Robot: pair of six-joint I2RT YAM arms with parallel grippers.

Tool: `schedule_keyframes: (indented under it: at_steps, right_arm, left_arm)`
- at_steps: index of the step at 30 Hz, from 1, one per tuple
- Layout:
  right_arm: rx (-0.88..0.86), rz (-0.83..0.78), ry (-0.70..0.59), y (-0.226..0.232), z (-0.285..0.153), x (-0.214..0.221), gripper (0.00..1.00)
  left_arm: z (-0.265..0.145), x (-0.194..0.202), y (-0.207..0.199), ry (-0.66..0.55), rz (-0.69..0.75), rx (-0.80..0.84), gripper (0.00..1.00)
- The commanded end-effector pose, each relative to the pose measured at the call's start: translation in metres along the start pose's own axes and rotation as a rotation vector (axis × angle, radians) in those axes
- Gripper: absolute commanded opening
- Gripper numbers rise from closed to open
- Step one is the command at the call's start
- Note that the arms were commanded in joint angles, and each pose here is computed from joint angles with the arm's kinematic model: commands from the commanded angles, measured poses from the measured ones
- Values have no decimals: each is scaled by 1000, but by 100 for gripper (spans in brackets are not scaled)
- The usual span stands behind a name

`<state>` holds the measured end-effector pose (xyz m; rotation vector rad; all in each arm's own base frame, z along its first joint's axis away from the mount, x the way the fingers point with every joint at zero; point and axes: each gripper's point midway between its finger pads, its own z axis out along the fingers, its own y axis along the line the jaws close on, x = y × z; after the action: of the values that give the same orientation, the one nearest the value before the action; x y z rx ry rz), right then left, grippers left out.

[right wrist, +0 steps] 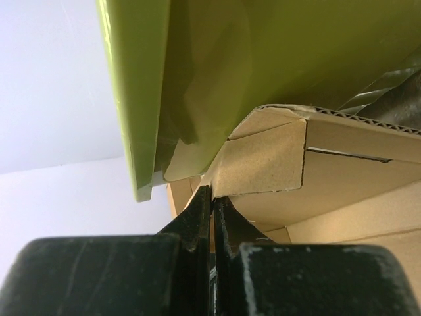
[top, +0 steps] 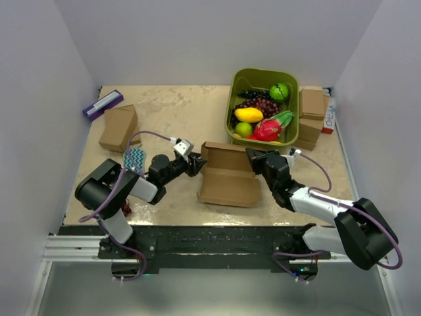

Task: Fold the paper box

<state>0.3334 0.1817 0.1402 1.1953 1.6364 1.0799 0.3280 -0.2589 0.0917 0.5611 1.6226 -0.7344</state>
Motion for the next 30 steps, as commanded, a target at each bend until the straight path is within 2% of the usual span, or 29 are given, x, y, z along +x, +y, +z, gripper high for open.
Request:
schedule_keyframes:
  at_steps: [1, 6, 18, 24, 30]
  right_arm:
    - [47, -78, 56, -16, -1, 13, 0]
    - [41, -78, 61, -13, 0, 15, 0]
    - [40, -89, 65, -14, 2, 16, 0]
    - [38, -90, 72, -12, 4, 18, 0]
    - [39, -94, 84, -14, 5, 21, 0]
  left_arm:
    - [11, -24, -4, -77, 30, 74, 47]
    - [13, -18, -1, -62, 17, 95, 47]
    - [16, -8, 27, -43, -46, -3, 47]
    - [9, -13, 40, -57, -48, -94, 61]
    - [7, -8, 48, -33, -54, -137, 65]
